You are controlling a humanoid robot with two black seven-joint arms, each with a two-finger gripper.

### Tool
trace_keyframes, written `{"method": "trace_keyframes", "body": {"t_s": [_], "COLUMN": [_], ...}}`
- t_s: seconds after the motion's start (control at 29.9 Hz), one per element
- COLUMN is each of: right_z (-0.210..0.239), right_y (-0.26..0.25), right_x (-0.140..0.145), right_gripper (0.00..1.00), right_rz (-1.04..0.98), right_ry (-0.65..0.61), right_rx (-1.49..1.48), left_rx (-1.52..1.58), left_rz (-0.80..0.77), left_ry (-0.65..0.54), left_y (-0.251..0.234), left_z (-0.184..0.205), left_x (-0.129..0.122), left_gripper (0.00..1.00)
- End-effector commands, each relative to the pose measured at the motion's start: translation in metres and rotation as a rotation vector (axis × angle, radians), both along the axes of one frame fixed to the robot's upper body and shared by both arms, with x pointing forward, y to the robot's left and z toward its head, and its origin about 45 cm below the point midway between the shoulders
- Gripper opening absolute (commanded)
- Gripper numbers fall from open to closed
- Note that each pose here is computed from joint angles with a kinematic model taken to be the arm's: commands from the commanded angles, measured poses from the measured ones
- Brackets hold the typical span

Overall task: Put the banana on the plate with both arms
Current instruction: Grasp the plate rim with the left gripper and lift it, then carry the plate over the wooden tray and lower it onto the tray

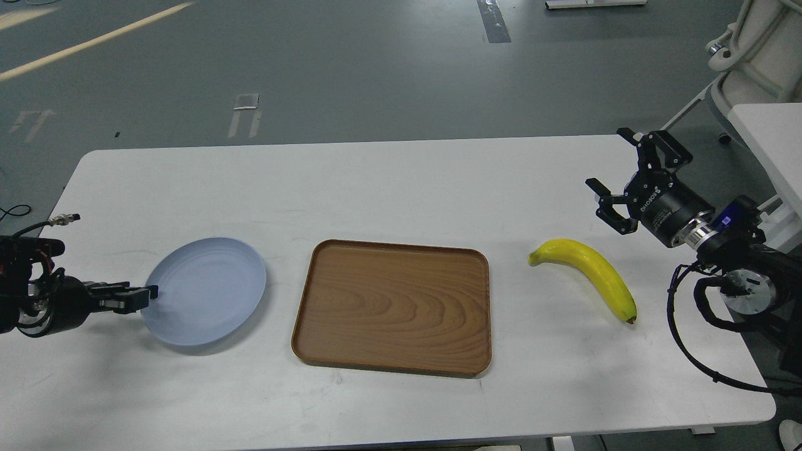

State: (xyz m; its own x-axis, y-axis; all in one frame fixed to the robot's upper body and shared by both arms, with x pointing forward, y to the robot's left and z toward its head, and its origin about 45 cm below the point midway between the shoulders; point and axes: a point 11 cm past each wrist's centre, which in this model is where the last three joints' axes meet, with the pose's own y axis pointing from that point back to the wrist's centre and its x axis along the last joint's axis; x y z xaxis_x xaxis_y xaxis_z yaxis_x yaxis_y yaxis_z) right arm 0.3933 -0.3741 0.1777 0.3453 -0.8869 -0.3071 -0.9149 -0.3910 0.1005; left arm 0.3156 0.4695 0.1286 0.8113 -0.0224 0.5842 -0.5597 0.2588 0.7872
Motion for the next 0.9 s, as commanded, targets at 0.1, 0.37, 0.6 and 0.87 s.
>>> {"method": "trace_keyframes", "body": {"t_s": [0.1,0.37,0.6,0.87], "right_z": [-0.001,0.0,0.003,0.005], "right_y": [0.0,0.001,-0.004,-0.009], "right_x": [-0.001,0.0,0.001,0.0], "right_gripper": [1.0,1.0,1.0,1.0], "right_rz": [0.002,0.003,-0.003,-0.011], "right_ry": [0.002,-0.001,-0.005,-0.005], "right_rx": [-0.001,-0.001,-0.009,-0.019], "left_rx": [-0.009,-0.027,-0.093,-0.238], "left_rz": [-0.01,-0.022,-0.144,-0.406], "left_ry": [-0.007,-0.062,-0.191,-0.168], "left_y": [-0.005,-0.013,-0.064,-0.184], "left_z": [0.0,0.015,0.079,0.101], "left_x": [0.001,0.019,0.069,0.083], "left_gripper": [0.0,0.0,0.0,0.0]}}
